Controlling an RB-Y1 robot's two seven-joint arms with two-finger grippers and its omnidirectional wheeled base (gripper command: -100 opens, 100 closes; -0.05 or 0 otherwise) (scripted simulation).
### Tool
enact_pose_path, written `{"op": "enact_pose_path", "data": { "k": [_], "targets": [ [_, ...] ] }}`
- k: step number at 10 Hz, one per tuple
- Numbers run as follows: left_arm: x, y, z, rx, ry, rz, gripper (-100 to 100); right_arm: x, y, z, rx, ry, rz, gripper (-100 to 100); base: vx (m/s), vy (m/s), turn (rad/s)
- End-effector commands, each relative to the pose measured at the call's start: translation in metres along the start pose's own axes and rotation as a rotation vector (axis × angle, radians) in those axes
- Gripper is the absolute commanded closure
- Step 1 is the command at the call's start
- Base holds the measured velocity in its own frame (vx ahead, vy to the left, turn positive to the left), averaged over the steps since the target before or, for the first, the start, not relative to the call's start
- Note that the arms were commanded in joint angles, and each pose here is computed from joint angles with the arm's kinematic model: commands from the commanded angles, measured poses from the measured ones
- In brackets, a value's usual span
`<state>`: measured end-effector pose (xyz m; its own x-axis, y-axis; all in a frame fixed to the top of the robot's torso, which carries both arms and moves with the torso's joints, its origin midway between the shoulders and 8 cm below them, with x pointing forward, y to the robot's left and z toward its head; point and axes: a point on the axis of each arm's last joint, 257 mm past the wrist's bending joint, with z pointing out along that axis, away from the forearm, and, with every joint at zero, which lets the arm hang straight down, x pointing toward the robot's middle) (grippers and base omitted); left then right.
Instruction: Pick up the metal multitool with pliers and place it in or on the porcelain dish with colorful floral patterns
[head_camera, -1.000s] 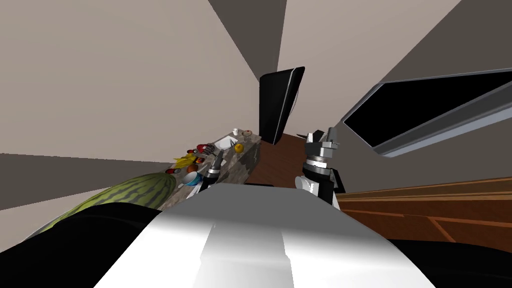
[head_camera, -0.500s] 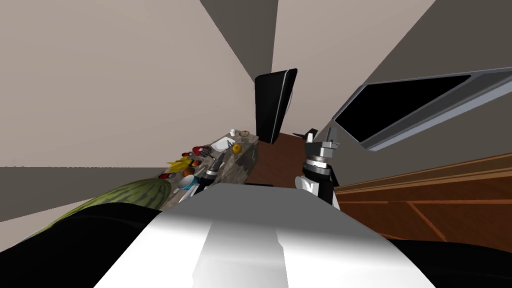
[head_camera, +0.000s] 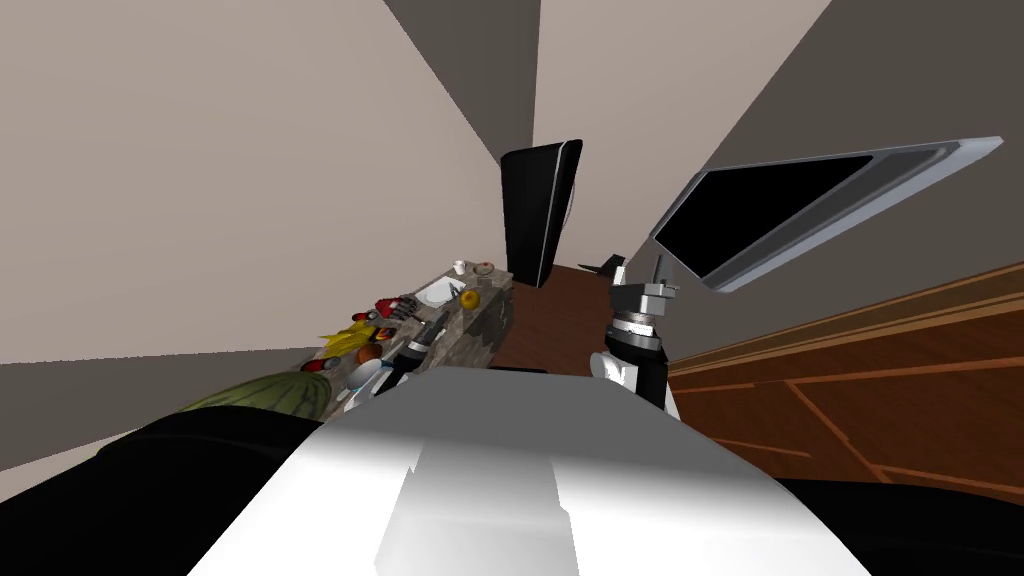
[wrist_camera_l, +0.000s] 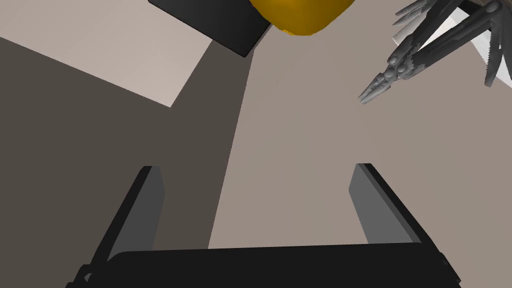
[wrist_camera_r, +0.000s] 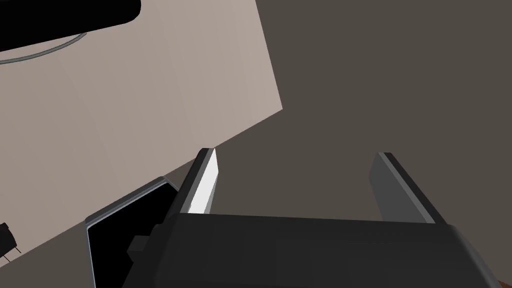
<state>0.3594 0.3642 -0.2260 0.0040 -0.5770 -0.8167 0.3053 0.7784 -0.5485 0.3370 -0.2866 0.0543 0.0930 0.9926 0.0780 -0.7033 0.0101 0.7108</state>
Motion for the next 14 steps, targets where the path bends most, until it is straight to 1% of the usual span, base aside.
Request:
{"op": "enact_pose_path", "data": {
  "k": [1,2,3,5,7,11,14],
  "targets": [
    [0.002,0.019,-0.007,-0.026,0.044,0.048,-100,0.0,0.0,0.0,0.0,0.0,0.0,0,0.011,0.02,-0.114],
    [0.002,0.029,-0.009,-0.032,0.074,0.089,-100,0.0,0.0,0.0,0.0,0.0,0.0,0,0.007,0.027,-0.178],
    [0.003,0.033,-0.012,-0.043,0.078,0.088,-100,0.0,0.0,0.0,0.0,0.0,0.0,0,0.006,0.032,-0.077],
    [0.001,0.056,-0.017,-0.062,0.137,0.167,-100,0.0,0.0,0.0,0.0,0.0,0.0,0,0.014,0.035,-0.146],
    [-0.002,0.085,-0.028,-0.101,0.198,0.239,-100,0.0,0.0,0.0,0.0,0.0,0.0,0,0.015,0.049,-0.189],
    [-0.017,0.127,-0.039,-0.155,0.291,0.368,-100,0.0,0.0,0.0,0.0,0.0,0.0,0,0.012,0.045,-0.169],
    [-0.03,0.15,-0.042,-0.184,0.34,0.444,-100,0.0,0.0,0.0,0.0,0.0,0.0,0,0.013,0.029,-0.155]
  ]
}}
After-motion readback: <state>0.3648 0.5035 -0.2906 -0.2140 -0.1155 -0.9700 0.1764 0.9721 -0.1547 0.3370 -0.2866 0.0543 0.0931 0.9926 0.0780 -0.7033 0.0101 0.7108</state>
